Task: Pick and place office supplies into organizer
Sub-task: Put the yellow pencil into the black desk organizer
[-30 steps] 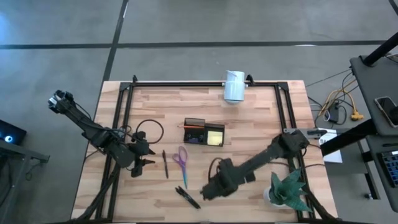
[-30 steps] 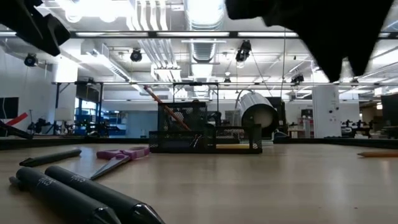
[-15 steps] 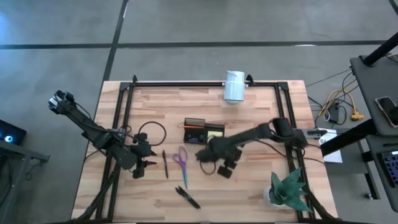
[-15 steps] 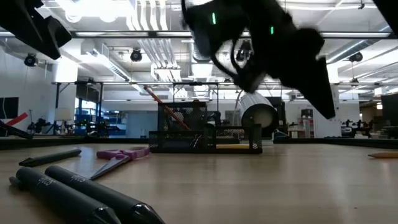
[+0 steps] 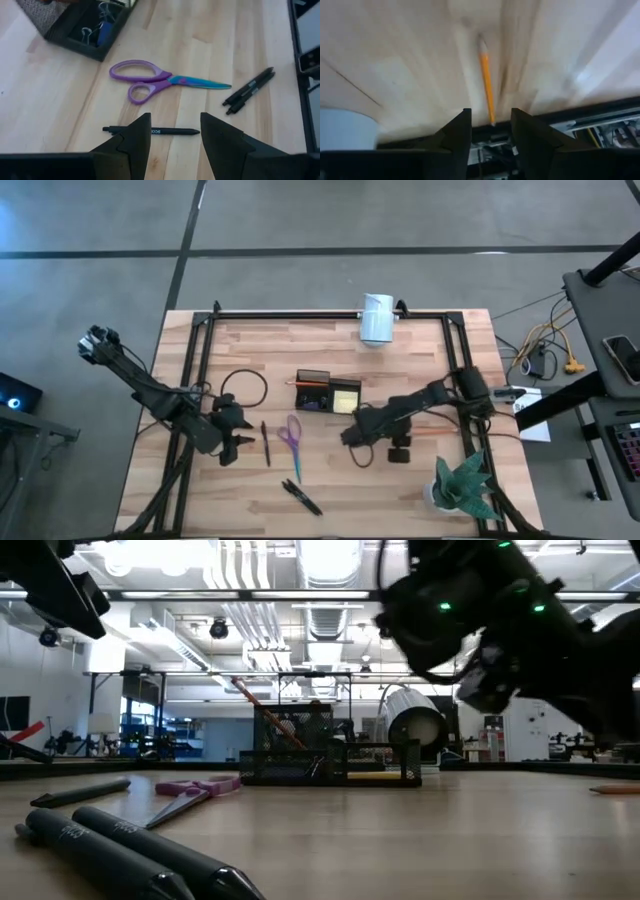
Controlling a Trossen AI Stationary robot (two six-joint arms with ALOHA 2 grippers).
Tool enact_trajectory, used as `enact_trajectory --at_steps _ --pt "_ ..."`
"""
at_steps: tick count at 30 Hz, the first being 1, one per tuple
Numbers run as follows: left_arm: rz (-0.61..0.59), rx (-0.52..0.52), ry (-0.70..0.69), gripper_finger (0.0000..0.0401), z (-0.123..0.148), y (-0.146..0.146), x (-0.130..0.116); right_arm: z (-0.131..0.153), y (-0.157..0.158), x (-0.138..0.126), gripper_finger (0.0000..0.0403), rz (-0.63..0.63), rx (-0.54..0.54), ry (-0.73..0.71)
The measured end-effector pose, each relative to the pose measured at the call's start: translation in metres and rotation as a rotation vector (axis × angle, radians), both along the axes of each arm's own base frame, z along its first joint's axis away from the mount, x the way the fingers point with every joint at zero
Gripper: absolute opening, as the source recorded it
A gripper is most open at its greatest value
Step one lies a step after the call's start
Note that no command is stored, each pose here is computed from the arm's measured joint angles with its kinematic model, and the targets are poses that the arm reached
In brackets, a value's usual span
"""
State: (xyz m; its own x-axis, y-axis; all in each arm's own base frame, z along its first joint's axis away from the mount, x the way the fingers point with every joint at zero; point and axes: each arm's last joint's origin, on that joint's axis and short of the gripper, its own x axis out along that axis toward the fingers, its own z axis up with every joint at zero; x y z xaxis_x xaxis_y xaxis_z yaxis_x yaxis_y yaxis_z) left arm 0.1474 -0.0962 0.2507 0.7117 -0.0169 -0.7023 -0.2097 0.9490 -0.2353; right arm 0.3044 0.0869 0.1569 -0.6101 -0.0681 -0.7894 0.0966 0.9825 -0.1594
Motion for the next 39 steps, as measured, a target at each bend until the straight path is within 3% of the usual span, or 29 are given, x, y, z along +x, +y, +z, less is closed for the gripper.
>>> enact_trajectory --at_steps 2,6,11,26,39 --pt "0.007 0.002 0.004 0.0153 -0.001 0.0 0.002 0.004 -0.003 -0.013 0.0147 -0.003 0.011 -0.026" --pt "0.03 0.001 0.017 0.0153 -0.003 -0.001 0.007 0.015 -0.008 -0.034 0.0177 -0.051 0.082 -0.212" --pt "0.054 0.003 0.03 0.0153 -0.007 -0.001 0.012 0.025 -0.012 -0.051 0.0189 -0.116 0.104 -0.37" --pt "0.067 0.052 0.098 0.0153 -0.024 -0.007 0.025 -0.006 -0.018 -0.072 0.0187 0.059 0.17 -0.267" --pt "0.068 0.101 0.164 0.0153 -0.04 -0.014 0.034 -0.029 -0.022 -0.081 0.0187 0.074 0.184 -0.302"
